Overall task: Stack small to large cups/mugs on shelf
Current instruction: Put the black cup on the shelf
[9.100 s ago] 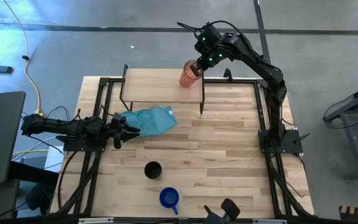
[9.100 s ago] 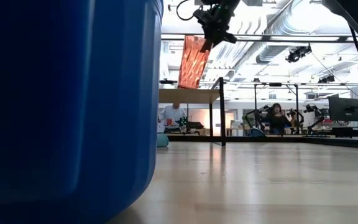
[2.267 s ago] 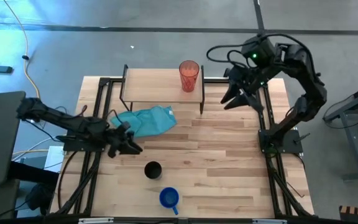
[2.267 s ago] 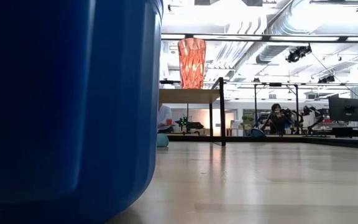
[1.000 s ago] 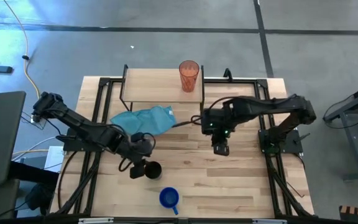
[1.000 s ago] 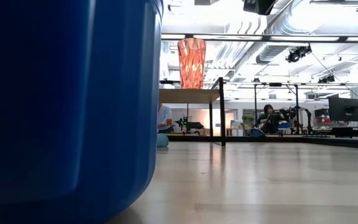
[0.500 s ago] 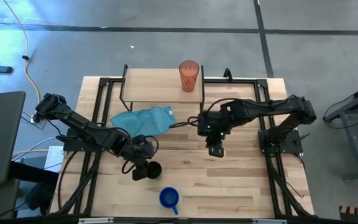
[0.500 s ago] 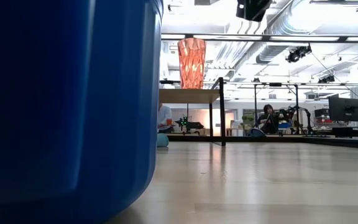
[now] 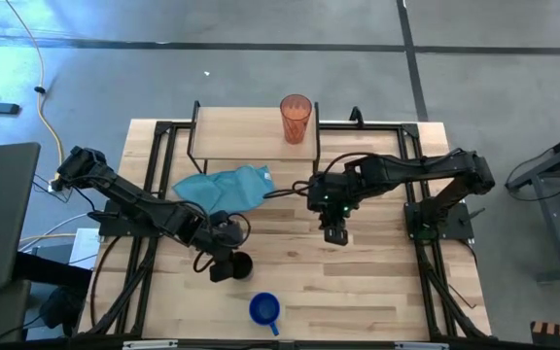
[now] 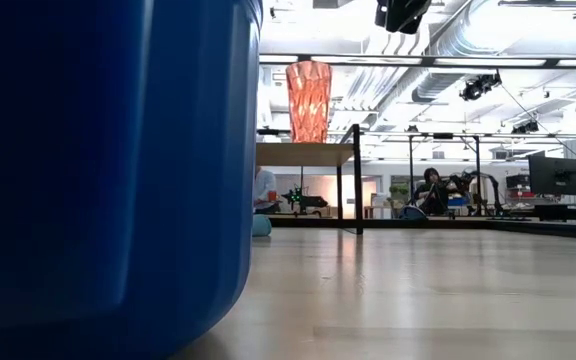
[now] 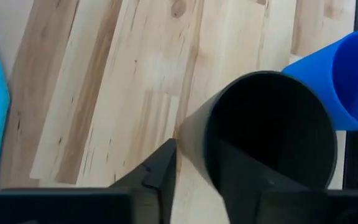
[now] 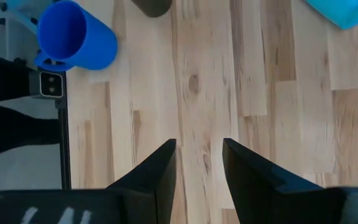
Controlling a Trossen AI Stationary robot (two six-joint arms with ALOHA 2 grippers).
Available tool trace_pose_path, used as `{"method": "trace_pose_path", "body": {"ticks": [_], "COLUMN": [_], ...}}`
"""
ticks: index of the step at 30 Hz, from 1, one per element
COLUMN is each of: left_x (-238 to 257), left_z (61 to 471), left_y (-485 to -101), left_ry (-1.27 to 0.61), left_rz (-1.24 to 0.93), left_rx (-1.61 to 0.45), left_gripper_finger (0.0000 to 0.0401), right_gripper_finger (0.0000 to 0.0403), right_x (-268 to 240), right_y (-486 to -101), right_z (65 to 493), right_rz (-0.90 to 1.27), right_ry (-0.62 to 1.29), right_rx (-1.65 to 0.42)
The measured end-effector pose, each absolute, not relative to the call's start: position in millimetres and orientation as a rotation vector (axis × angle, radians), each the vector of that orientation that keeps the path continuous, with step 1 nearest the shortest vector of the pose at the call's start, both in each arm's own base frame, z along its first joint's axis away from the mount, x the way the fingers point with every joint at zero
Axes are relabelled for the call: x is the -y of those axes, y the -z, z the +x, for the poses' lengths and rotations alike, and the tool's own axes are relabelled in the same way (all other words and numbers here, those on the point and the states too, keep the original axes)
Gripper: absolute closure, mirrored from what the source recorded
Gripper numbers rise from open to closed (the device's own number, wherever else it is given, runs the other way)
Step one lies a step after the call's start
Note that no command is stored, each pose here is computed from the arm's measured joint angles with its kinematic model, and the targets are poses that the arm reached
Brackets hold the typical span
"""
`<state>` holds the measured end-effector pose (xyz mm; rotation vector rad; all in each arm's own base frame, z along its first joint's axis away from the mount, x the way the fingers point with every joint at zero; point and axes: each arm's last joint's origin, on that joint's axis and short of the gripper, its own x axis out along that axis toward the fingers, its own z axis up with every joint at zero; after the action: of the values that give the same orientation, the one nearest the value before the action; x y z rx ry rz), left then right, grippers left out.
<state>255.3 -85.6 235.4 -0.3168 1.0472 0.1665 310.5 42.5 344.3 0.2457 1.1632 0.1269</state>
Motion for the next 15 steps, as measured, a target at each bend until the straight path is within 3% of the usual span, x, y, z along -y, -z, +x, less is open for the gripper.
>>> {"method": "trace_pose_path", "body": {"ticks": [5, 15], "left_x": [85.2, 82.6], "left_z": [254.0, 253.7], "left_y": [-234.7, -235.4], "left_ry": [-0.182, -0.224], "left_rz": [-0.321, -0.310], "left_rx": [-1.059, -1.053], "left_gripper_finger": [0.0390, 0.0399], "right_gripper_finger": [0.0281, 0.0281], "right_x": [-42.0, -42.1], "right_y": [-344.3, -344.4], "right_z": [310.8, 310.9], "right_rz": [0.251, 0.249], "right_ry": [-0.108, -0.107], "right_rx": [-1.160, -1.158]}}
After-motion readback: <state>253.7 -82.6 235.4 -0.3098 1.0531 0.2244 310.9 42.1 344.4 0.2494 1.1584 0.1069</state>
